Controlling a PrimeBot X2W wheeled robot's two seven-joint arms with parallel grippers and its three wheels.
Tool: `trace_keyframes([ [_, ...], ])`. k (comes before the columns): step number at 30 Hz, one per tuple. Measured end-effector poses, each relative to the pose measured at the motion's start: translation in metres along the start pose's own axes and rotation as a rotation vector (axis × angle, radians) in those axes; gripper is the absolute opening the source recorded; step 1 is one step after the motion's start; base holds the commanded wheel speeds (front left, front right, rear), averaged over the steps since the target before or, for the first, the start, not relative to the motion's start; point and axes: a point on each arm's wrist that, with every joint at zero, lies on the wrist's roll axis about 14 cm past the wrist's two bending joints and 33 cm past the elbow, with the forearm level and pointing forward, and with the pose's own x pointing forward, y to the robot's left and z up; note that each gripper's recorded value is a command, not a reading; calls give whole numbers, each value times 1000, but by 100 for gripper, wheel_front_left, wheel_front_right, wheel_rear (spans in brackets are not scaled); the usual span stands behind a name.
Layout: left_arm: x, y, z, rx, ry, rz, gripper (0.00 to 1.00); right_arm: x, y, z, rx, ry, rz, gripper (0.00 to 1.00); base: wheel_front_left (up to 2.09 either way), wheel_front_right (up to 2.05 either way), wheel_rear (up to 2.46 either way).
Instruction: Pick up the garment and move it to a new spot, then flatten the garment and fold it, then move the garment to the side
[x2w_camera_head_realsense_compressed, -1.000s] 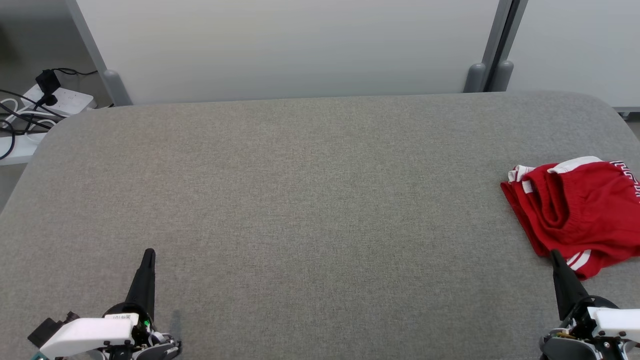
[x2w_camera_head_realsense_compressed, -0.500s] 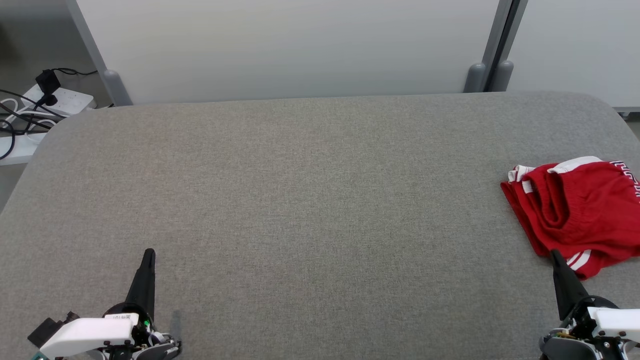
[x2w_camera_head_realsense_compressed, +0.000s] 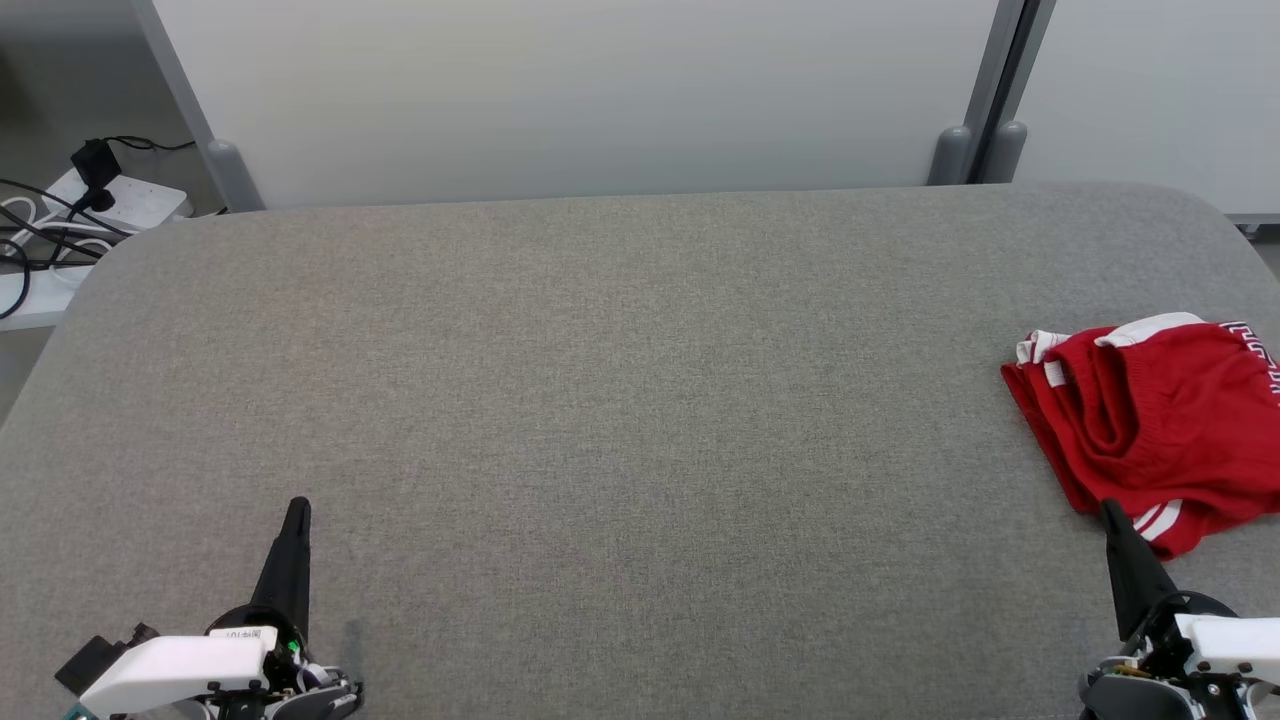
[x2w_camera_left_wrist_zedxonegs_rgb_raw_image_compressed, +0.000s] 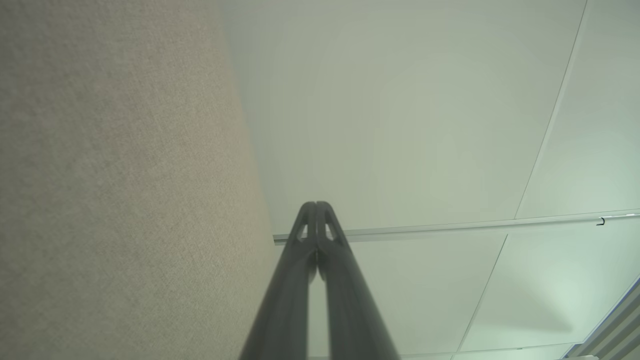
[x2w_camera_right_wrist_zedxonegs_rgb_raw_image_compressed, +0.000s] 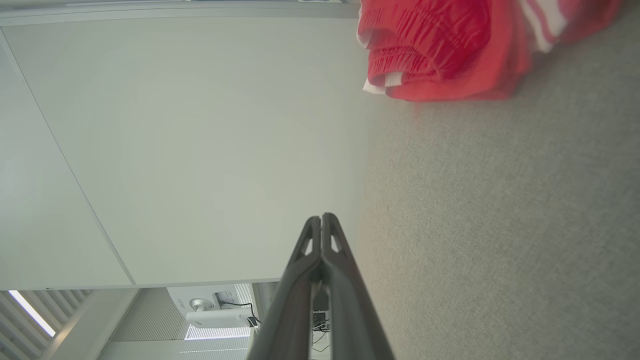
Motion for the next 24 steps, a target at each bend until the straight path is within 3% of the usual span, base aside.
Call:
trace_keyframes([
  [24, 0, 0, 0, 0, 0, 0, 0, 0, 0, 0, -1, 0, 0, 0, 0, 0, 0],
])
